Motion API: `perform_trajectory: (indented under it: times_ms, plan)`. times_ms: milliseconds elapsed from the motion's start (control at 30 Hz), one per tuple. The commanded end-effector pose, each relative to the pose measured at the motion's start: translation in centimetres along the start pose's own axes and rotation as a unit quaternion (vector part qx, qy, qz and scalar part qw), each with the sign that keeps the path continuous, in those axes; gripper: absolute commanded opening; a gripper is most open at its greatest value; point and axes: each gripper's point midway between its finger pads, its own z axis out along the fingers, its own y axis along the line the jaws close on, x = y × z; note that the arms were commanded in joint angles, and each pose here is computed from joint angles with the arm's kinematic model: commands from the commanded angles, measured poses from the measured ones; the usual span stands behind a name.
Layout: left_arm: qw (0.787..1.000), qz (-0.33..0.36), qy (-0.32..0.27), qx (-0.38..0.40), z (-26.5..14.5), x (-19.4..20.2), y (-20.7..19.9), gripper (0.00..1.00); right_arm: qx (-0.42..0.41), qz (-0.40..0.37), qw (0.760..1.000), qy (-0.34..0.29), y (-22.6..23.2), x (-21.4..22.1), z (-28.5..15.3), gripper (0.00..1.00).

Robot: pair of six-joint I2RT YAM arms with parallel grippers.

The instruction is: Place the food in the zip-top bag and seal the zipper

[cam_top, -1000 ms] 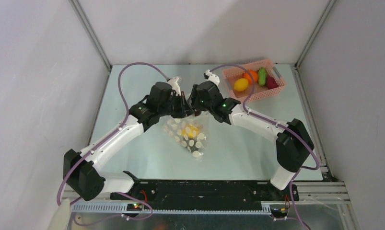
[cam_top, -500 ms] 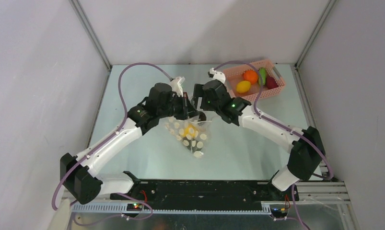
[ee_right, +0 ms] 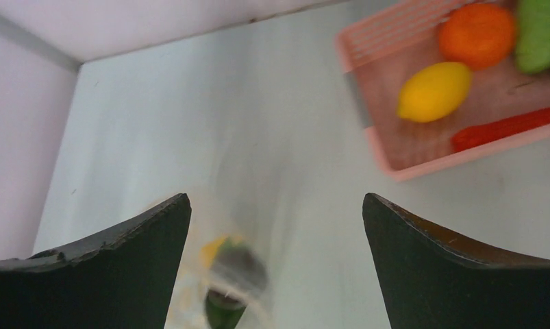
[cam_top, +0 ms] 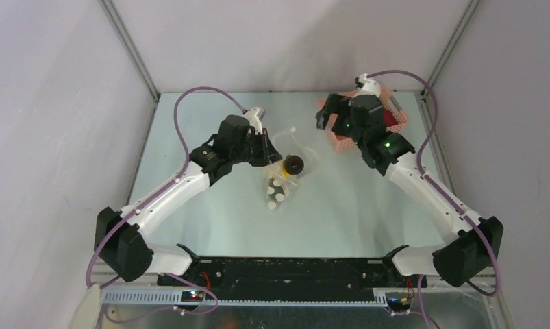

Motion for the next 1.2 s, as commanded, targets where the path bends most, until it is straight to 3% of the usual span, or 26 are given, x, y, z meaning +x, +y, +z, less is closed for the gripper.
perform_trajectory:
  times_ms: [0,167,367,467,500,633,833,1167]
  plan:
    - [1.0,0.027,-0.014,0.0,0.4,-1.4,-0.3,0.0,0.047,0.012,0.999,-0.008,-4.8,-1.3,2.6,1.0]
    - [0.999,0.047,-0.01,0.0,0.8,-1.7,-0.3,0.0,0.132,0.089,0.987,-0.019,-11.6,-1.8,6.9,1.0]
    - [0.998,0.052,0.009,0.027,1.5,-1.4,-1.2,0.0,0.167,0.18,0.968,-0.059,-16.0,-2.9,13.6,1.0]
    - [0.998,0.051,0.018,0.03,1.9,-1.0,-1.1,0.0,0.192,0.191,0.962,-0.04,-17.9,-1.2,17.7,1.0]
    - [0.998,0.05,0.021,0.03,2.0,-0.8,-1.0,0.0,0.188,0.194,0.962,-0.048,-17.6,-2.5,18.5,1.0]
    - [0.998,0.05,0.031,0.029,2.5,-0.4,-0.7,0.0,0.225,0.197,0.954,-0.004,-19.7,0.6,23.3,0.99]
    - [0.998,0.051,0.033,0.031,2.7,-0.3,-0.8,0.0,0.278,0.212,0.937,-0.004,-22.0,2.9,23.6,0.98]
    - [0.997,0.047,0.046,0.029,3.5,0.1,-0.3,0.0,0.302,0.2,0.932,0.033,-23.5,6.0,23.5,0.97]
